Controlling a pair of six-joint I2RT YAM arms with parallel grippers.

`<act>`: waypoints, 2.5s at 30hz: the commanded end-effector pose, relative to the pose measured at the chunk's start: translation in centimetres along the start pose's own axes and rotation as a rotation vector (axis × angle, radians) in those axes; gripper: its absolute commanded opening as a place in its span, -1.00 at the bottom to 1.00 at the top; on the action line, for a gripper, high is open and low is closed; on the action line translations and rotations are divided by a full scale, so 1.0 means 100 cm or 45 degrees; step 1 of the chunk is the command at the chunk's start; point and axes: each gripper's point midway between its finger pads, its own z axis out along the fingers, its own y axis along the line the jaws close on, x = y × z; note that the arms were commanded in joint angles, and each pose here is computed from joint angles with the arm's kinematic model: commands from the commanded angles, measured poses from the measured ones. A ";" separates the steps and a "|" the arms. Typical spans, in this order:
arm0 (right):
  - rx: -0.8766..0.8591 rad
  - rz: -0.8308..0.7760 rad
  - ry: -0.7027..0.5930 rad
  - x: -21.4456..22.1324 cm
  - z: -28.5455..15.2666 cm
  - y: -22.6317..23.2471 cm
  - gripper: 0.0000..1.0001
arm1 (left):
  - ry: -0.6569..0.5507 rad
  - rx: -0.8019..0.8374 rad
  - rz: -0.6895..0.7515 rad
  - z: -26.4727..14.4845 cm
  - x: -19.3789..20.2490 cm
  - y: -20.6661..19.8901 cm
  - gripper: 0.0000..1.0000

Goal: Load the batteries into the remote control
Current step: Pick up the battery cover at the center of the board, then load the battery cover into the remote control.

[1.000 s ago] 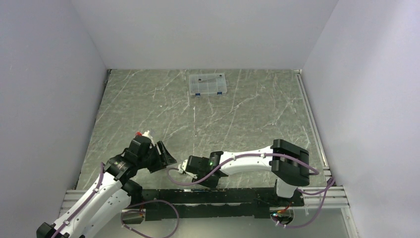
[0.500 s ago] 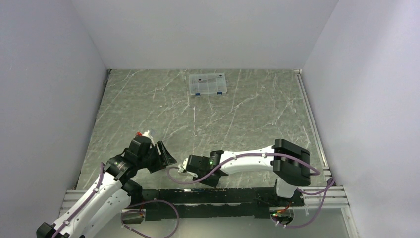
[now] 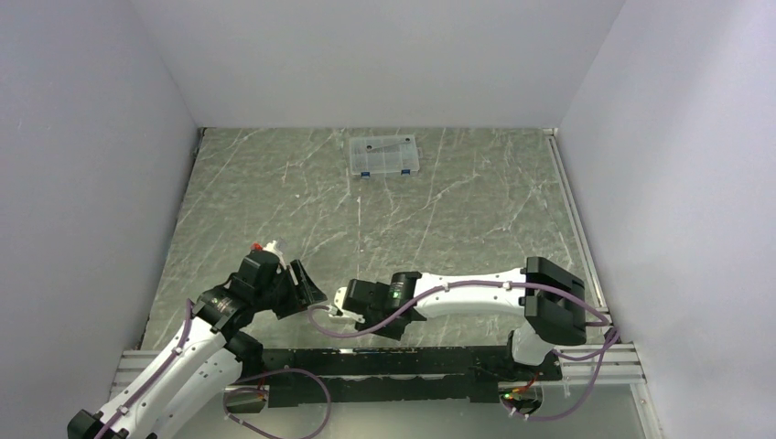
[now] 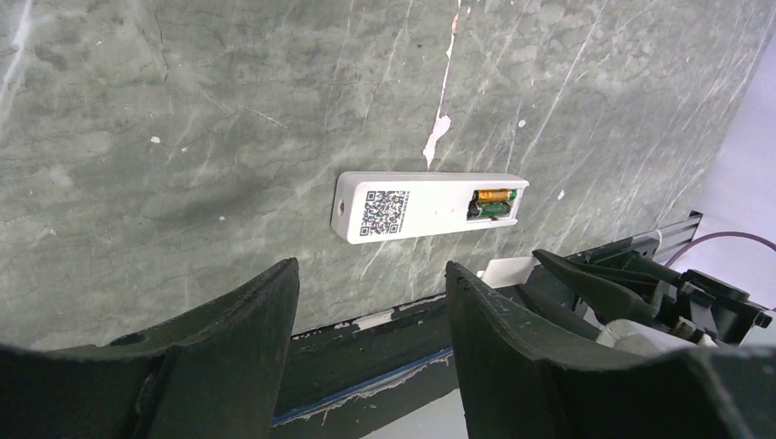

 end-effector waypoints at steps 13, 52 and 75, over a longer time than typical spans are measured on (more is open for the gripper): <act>0.086 -0.112 -0.130 -0.036 -0.026 -0.043 -0.69 | -0.030 0.085 0.028 -0.006 -0.009 -0.019 0.32; -0.019 -0.145 -0.052 -0.021 0.011 -0.047 -0.69 | -0.023 0.076 0.035 -0.005 -0.010 -0.018 0.38; -0.056 -0.147 -0.030 -0.017 0.016 -0.043 -0.58 | -0.026 0.070 0.037 -0.005 -0.011 -0.018 0.42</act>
